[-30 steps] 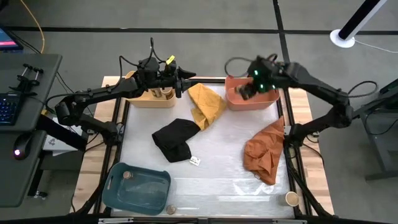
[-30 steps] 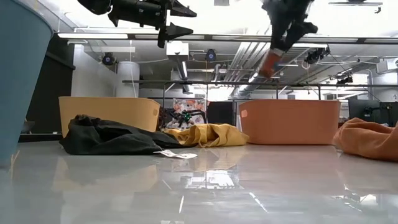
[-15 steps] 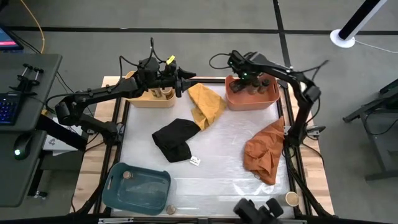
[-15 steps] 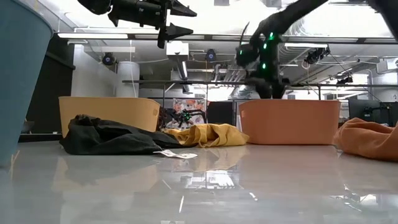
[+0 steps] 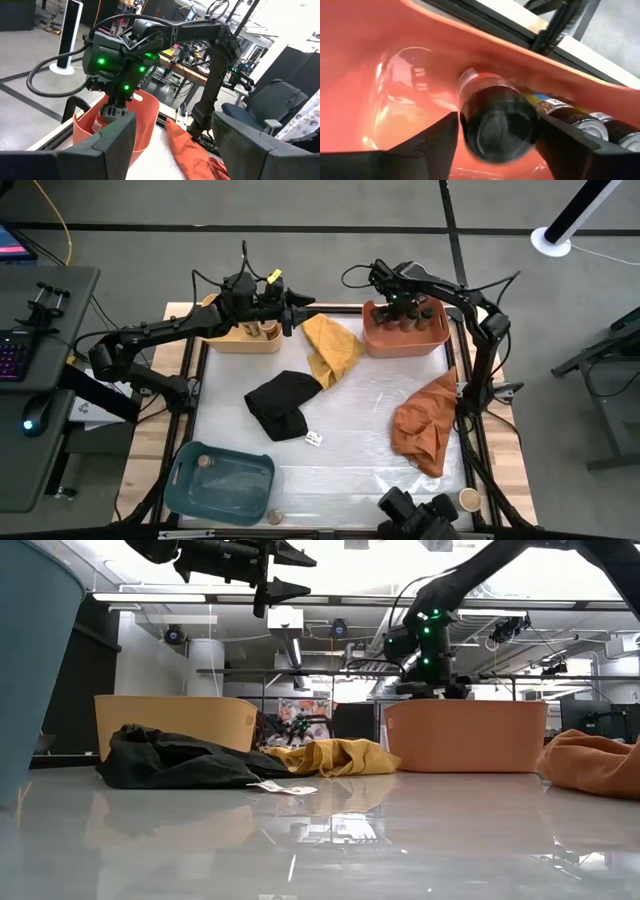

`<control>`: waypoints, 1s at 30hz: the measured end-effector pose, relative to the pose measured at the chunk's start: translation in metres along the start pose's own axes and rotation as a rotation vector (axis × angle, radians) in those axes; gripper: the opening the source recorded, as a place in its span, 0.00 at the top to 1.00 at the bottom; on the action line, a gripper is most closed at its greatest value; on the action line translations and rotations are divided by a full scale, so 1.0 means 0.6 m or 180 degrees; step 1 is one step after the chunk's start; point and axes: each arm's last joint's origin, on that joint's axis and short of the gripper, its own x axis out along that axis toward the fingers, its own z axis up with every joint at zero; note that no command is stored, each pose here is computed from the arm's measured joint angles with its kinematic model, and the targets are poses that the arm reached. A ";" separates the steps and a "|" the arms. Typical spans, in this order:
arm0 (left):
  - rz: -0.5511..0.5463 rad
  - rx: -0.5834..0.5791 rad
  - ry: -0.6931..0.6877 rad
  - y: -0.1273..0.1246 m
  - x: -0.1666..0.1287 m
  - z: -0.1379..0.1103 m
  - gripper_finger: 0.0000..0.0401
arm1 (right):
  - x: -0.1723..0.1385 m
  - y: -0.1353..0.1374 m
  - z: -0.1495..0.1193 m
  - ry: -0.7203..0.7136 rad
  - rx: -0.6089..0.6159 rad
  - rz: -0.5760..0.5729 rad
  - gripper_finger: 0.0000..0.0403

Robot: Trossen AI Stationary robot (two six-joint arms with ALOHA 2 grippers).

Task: Sort spices by type
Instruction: Put the black seasoning bottle into the orange bin, then put the gold seasoning bottle into the yellow bin

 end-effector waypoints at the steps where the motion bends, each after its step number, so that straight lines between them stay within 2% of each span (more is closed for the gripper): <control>1: 0.0000 0.0000 0.0000 0.000 0.000 0.000 0.39 | 0.000 -0.002 0.000 0.0005 0.0011 -0.0003 0.35; 4: 0.0000 0.0001 0.0000 0.000 0.000 0.000 0.39 | 0.000 -0.004 0.001 0.0002 0.0020 -0.0004 0.29; 11: 0.0000 0.0001 0.0001 0.000 0.000 0.000 0.39 | -0.019 -0.010 -0.003 -0.0053 0.0040 0.0146 0.28; 15: 0.0001 0.0000 0.0003 0.000 0.000 0.000 0.39 | -0.060 -0.023 -0.017 -0.0236 -0.0039 0.0279 0.28; 18: 0.0001 -0.0050 0.0003 0.000 0.000 0.000 0.39 | -0.108 -0.034 -0.038 -0.0440 -0.0106 0.0535 0.28; 22: 0.0003 -0.0083 0.0005 0.000 0.000 0.000 0.39 | -0.180 -0.036 -0.086 -0.0651 -0.0408 0.1170 0.27; 25: 0.0009 -0.0088 0.0020 0.001 0.000 -0.001 0.39 | -0.227 -0.022 -0.138 -0.0626 -0.0681 0.1588 0.27; 28: 0.0015 -0.0091 0.0031 0.001 0.000 -0.002 0.39 | -0.251 -0.002 -0.197 -0.0345 -0.0880 0.1594 0.27; 30: 0.0025 -0.0100 0.0056 0.001 0.000 -0.003 0.39 | -0.248 0.015 -0.239 0.0019 -0.0941 0.1515 0.28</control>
